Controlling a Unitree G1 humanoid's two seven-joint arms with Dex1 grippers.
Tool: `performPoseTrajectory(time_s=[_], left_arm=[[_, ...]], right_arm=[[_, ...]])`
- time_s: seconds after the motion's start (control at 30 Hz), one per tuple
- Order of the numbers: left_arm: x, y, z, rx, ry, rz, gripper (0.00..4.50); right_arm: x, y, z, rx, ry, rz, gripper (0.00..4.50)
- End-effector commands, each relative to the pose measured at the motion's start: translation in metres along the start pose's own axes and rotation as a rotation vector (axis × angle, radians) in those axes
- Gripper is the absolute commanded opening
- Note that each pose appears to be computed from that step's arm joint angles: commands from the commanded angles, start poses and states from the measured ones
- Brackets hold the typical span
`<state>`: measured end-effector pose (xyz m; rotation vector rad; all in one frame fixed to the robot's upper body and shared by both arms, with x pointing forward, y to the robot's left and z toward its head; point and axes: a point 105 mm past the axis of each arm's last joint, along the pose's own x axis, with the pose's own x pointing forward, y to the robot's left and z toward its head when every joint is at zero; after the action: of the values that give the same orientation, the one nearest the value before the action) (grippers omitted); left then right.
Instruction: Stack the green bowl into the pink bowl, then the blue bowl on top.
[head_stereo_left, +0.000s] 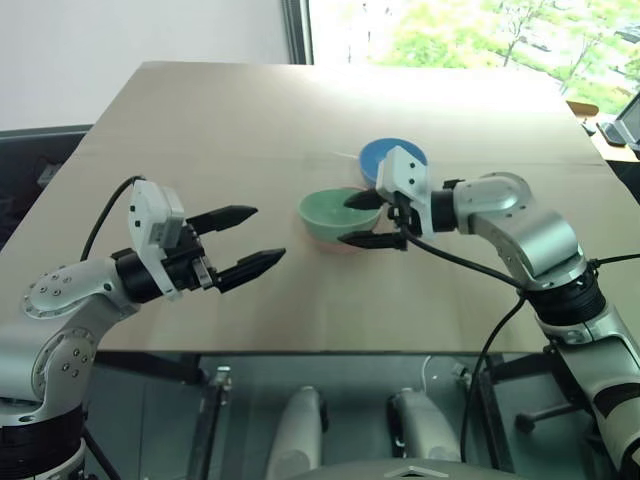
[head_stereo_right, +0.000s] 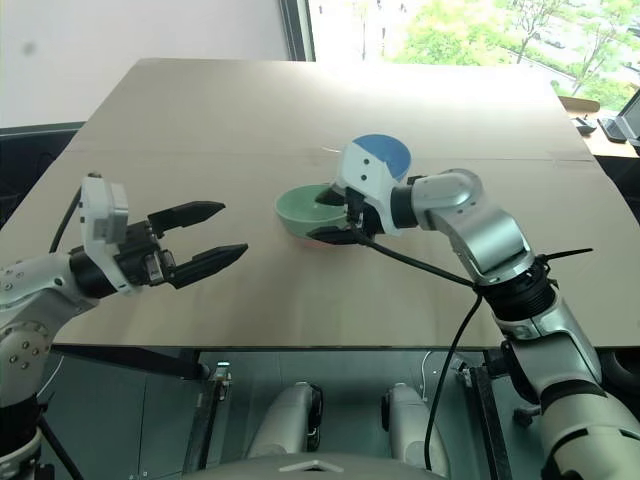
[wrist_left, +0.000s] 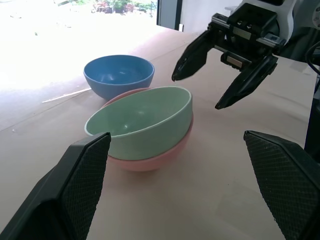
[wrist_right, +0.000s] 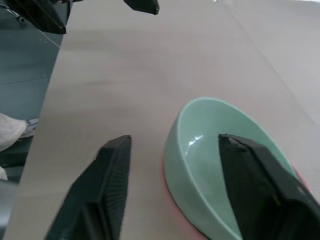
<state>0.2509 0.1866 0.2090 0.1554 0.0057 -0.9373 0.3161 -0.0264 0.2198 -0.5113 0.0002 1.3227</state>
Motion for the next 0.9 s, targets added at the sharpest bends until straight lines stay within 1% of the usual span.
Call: performPoseTrajectory(time_s=[0.03, 0.07, 0.13, 0.23, 0.37, 0.5, 0.6, 0.73, 0.87, 0.9], left_arm=[[-0.005, -0.002, 0.014, 0.071, -0.034, 0.037, 4.50], [-0.006, -0.002, 0.014, 0.074, -0.038, 0.053, 4.50], [-0.008, 0.000, 0.015, 0.066, -0.056, 0.081, 4.50], [-0.012, 0.000, 0.014, 0.035, -0.074, 0.108, 4.50], [-0.015, 0.001, 0.014, 0.029, -0.077, 0.132, 4.50], [-0.019, 0.004, 0.014, 0.051, -0.060, 0.200, 4.50], [-0.020, 0.002, 0.012, 0.051, -0.055, 0.227, 4.50], [-0.023, -0.002, 0.008, 0.052, -0.040, 0.252, 4.50], [-0.023, -0.002, 0.011, 0.055, -0.051, 0.266, 4.50], [-0.023, -0.001, 0.011, 0.056, -0.054, 0.268, 4.50]], right_arm=[[-0.036, -0.025, 0.015, -0.131, -0.069, -0.103, 2.95], [-0.040, -0.031, 0.010, -0.146, -0.047, -0.127, 2.95], [-0.048, -0.049, -0.009, -0.214, 0.054, -0.200, 2.95], [-0.053, -0.075, -0.044, -0.317, 0.194, -0.252, 2.95], [-0.046, -0.090, -0.070, -0.347, 0.257, -0.243, 2.95], [-0.028, -0.108, -0.081, -0.439, 0.337, -0.271, 2.95], [-0.021, -0.113, -0.082, -0.486, 0.355, -0.278, 2.95], [-0.013, -0.115, -0.083, -0.490, 0.353, -0.286, 2.95], [-0.007, -0.113, -0.087, -0.475, 0.361, -0.280, 2.95], [-0.006, -0.114, -0.087, -0.474, 0.364, -0.282, 2.72]])
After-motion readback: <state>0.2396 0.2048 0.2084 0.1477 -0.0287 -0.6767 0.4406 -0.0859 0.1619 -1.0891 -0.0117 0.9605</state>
